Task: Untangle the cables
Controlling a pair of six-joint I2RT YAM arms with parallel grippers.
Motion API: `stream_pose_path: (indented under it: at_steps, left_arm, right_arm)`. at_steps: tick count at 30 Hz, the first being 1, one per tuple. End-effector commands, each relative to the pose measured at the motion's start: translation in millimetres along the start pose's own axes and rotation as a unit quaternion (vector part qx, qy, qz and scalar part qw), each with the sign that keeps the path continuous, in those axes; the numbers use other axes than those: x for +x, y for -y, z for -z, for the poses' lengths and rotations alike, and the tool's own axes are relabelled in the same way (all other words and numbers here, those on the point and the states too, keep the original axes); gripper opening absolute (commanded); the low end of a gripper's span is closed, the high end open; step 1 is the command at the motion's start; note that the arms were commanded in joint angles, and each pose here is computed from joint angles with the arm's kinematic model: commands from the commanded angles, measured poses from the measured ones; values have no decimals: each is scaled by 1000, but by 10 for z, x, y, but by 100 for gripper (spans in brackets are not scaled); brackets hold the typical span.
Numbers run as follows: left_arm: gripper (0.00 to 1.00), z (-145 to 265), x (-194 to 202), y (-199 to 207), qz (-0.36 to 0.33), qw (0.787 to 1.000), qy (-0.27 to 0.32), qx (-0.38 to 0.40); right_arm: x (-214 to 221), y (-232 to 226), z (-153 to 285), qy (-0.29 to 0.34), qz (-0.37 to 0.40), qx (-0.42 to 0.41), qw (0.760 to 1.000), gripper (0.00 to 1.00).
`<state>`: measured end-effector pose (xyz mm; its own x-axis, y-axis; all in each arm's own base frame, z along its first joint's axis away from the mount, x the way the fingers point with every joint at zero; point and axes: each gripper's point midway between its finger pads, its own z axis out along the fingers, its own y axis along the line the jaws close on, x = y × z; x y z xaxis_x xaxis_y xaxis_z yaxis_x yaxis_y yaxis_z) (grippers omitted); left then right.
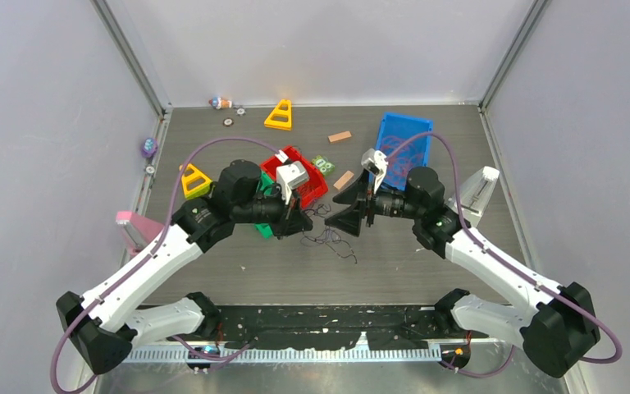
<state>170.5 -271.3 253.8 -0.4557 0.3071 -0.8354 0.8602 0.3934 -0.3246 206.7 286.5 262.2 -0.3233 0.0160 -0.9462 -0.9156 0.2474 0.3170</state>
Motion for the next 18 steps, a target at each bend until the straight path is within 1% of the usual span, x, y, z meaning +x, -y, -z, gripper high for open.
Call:
stream_pose_path:
  at_steps: [1,5,7,8,9,10,11,12,13,14,15,16,18]
  left_arm:
    - [0,103,-299,109,-30,998,52,13]
    - [0,115,-315,98,-31,997,64,8]
    - [0,113,-313,96,-31,997,68,8]
    - [0,115,-314,97,-31,997,70,8]
    - [0,110,-304,83,-30,997,70,5]
    - [6,109,-293,54,-27,997,70,-4]
    - [15,113,-278,14,-23,997,68,-16]
    - [27,120,-256,-40,-18,997,67,-32]
    - [37,130,-226,-92,-14,997,63,-47]
    - [44,146,-197,-149,-10,996,60,-65]
    - [50,161,-166,-215,-7,995,58,-85]
    - [54,173,-126,-288,-2,993,54,-105]
    - [55,196,-49,-412,3,989,49,-139]
  right_arm:
    - [5,-90,-72,5,5,-29,1000,82]
    - [109,-135,-176,-6,-1,-39,999,79]
    - [124,-140,-217,-6,-5,-39,999,70]
    - [113,-139,-237,-4,-8,-39,999,59]
    - [105,-127,-244,-3,-10,-35,999,50]
    - [88,-75,-248,0,-15,-19,1000,32]
    - [52,-42,-250,3,-16,-7,1000,23]
    - [43,77,-230,3,-23,32,999,11]
    - [34,138,-212,1,-28,54,998,7]
    - [-12,232,-168,6,-28,87,996,6]
    - [-62,250,-127,13,-25,100,995,6]
    - [-68,317,-84,13,-27,122,992,6]
    - [-127,337,-12,21,-26,140,990,6]
